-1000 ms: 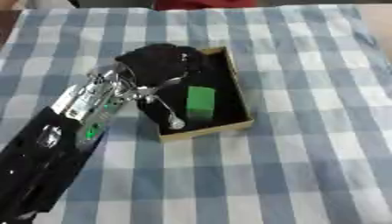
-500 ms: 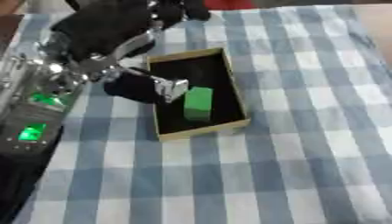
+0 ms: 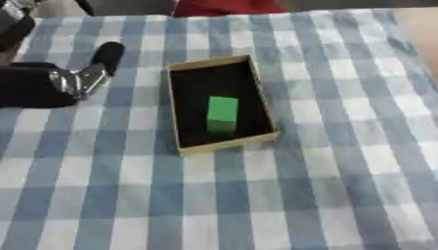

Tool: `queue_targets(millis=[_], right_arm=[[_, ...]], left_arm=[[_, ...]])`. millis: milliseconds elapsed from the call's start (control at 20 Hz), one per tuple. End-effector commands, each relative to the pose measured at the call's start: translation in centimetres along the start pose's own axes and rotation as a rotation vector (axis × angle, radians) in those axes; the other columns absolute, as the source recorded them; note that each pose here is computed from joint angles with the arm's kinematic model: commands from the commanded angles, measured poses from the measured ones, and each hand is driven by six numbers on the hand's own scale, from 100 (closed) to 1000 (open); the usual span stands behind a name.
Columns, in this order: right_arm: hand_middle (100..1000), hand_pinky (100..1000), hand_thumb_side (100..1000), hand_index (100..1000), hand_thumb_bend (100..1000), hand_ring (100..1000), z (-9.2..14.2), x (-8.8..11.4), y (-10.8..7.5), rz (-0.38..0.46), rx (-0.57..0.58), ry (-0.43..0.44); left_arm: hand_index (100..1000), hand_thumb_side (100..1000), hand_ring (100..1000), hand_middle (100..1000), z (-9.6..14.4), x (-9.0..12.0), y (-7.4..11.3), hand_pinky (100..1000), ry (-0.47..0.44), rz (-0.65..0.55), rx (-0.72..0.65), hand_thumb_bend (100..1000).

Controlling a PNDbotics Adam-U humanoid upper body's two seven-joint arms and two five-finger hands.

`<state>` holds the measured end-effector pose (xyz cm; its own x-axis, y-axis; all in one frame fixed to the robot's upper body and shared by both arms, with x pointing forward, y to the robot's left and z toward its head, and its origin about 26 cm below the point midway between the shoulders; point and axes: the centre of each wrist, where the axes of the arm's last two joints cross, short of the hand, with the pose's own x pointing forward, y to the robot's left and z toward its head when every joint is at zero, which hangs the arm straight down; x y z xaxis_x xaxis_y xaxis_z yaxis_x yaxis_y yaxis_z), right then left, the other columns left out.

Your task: Pick up objects on the table and place them in the box.

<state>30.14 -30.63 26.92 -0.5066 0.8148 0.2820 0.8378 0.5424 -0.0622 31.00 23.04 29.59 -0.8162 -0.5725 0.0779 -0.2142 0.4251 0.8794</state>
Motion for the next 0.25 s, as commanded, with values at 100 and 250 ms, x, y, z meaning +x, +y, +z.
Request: queue_targets(millis=[100, 250], right_arm=[[751, 782, 1000, 792, 100, 739, -1.0, 0.3, -0.6, 0.012, -0.019, -0.045], [750, 782, 1000, 792, 100, 738, -1.1, 0.4, -0.5, 0.006, -0.020, -0.047]], left_arm=[[919, 504, 866, 823, 2.5, -1.2, 1.4, 800, 0.004, 0.005, 0.091, 191], [910, 497, 845, 802, 4.7, -2.2, 0.8, 788, 0.031, 0.044, 0.134, 182]])
